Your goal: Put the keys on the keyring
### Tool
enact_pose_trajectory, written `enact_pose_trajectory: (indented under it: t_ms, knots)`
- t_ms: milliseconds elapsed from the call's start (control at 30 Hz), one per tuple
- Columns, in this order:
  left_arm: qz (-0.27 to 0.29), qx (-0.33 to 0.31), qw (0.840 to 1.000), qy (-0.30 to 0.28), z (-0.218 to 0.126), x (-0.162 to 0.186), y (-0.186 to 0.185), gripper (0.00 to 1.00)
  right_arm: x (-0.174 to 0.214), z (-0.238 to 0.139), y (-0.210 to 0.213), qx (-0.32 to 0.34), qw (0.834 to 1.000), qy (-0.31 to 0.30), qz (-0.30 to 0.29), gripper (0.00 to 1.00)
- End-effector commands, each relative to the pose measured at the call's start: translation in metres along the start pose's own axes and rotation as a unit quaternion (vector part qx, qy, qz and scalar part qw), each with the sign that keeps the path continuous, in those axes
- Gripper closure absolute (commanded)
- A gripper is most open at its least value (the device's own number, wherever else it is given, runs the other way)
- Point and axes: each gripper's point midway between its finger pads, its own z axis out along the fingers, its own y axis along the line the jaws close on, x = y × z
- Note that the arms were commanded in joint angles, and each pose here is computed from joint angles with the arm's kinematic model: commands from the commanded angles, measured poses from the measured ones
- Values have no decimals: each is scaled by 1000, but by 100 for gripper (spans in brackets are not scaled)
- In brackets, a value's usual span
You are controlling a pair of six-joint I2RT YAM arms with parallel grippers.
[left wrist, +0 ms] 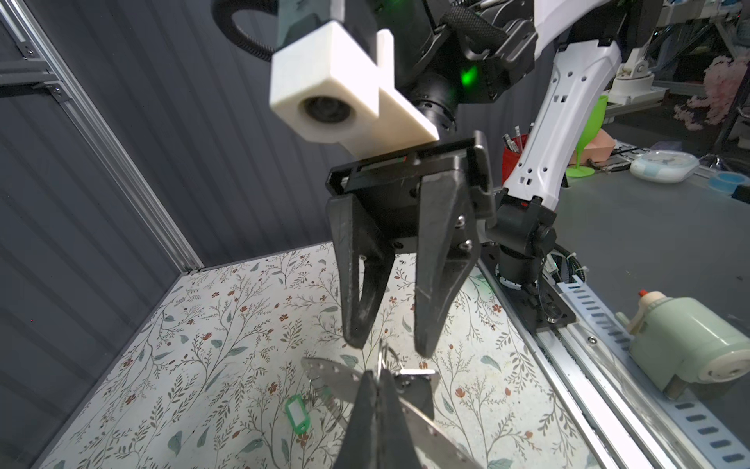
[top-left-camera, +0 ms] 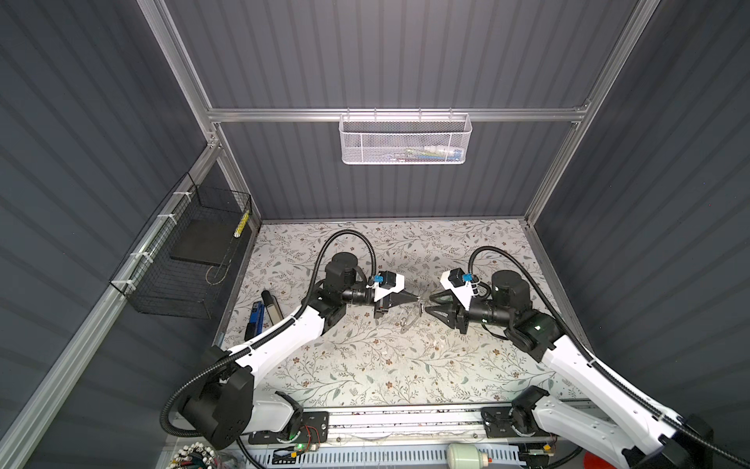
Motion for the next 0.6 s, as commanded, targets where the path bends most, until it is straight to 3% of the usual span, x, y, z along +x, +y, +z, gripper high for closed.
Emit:
enact_pose_trajectory:
  t_ms: [0,567]
  knots:
    - [-18,20,999,-33,-1,-20,5,100,-18,-14,6,7,999,-7,-39,58]
    - [-26,17,999,-32,-1,-22,7,100,-44,2,2,-1,999,5,-49,63]
